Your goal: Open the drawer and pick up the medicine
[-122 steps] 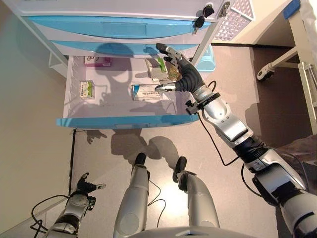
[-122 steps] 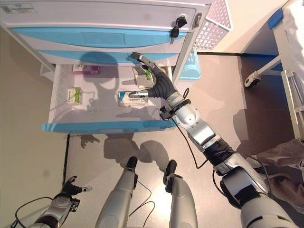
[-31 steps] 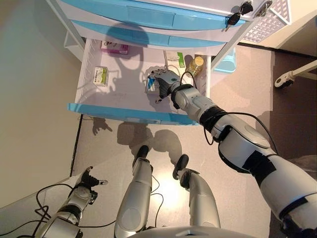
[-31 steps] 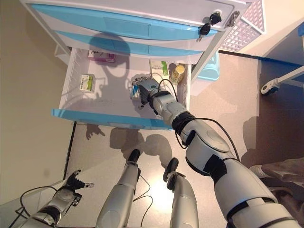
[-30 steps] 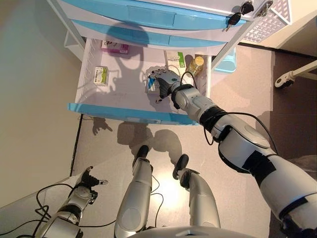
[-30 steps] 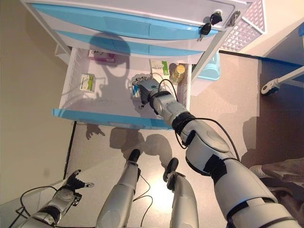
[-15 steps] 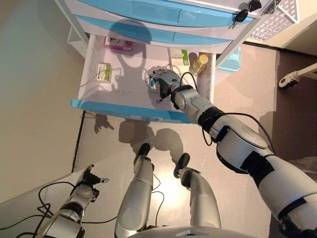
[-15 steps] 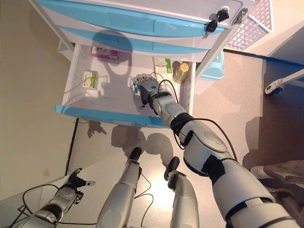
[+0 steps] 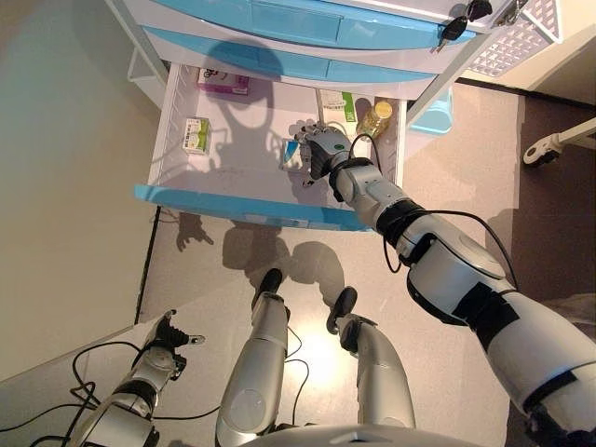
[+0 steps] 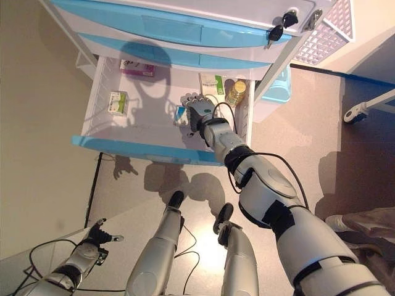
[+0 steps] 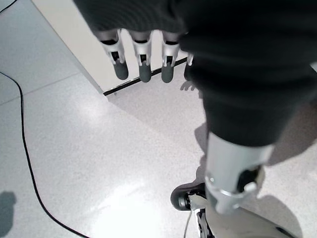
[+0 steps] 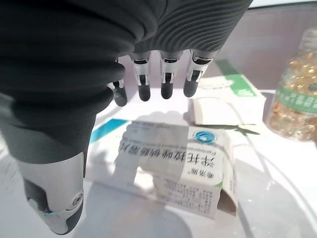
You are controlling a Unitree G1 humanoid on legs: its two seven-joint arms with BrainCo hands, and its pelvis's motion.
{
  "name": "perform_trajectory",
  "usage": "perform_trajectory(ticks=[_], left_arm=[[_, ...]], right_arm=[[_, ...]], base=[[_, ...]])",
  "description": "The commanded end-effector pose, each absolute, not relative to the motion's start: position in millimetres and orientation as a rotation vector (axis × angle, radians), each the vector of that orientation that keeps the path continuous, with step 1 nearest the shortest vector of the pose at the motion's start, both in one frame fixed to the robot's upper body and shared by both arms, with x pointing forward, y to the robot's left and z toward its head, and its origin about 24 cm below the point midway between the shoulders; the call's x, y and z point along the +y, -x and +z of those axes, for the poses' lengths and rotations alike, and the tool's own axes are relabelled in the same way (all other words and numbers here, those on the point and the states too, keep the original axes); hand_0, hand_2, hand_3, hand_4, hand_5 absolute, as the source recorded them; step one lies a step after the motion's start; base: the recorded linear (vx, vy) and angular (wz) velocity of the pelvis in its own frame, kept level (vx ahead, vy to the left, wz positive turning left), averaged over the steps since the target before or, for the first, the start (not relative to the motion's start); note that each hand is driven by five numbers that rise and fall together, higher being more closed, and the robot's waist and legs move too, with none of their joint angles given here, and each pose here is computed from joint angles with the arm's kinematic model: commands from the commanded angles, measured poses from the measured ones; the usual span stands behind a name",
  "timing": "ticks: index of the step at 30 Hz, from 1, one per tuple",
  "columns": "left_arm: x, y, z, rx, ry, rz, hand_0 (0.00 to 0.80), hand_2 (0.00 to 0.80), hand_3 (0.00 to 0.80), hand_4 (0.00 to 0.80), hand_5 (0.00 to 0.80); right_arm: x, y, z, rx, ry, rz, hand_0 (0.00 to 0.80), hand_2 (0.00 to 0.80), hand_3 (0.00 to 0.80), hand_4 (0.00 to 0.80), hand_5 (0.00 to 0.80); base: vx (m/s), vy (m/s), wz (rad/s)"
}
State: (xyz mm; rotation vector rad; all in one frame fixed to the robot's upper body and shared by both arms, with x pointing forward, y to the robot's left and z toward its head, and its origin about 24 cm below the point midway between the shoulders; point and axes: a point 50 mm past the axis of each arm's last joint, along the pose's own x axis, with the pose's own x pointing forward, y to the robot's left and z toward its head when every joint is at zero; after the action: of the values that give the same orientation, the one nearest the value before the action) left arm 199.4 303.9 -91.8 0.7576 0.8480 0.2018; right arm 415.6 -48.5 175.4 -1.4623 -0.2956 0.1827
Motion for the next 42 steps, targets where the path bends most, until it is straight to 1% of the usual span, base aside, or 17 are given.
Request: perform_trajectory(ticks=[1,8,31,42], left_arm=[[311.8,-194.6,-90.8,0.858,-0.764,0.253,0.000,0.000,0.000,0.000,0.000],[310.5,-193.7,-91.9,0.858,-0.757,0.257,0.000,0.000,0.000,0.000,0.000],[306.7,-192.0,-94.7,0.862,-0.754,0.246,0.000,0.000,0.000,0.000,0.000],[303.8,-193.1,-95.6,0.862,-0.749,0.238,0.000,0.000,0.000,0.000,0.000]], right_arm=[[-65.3,-425.9,226.7,-0.344,1.411,0.006,0.000,0.000,0.000,0.000,0.000],[-70.2,-427.0,227.3,-0.329,1.414,-0.007,0.000,0.000,0.000,0.000,0.000],[-53.4,-422.8,213.8,-0.349,1.468,0.057,0.000,0.000,0.000,0.000,0.000],[-56.5,-423.3,212.3,-0.342,1.463,0.046,0.000,0.000,0.000,0.000,0.000]], base=[[0.000,0.000,0.00],[0.000,0.000,0.00],[0.004,-0.001,0.00],[0.000,0.002,0.01]])
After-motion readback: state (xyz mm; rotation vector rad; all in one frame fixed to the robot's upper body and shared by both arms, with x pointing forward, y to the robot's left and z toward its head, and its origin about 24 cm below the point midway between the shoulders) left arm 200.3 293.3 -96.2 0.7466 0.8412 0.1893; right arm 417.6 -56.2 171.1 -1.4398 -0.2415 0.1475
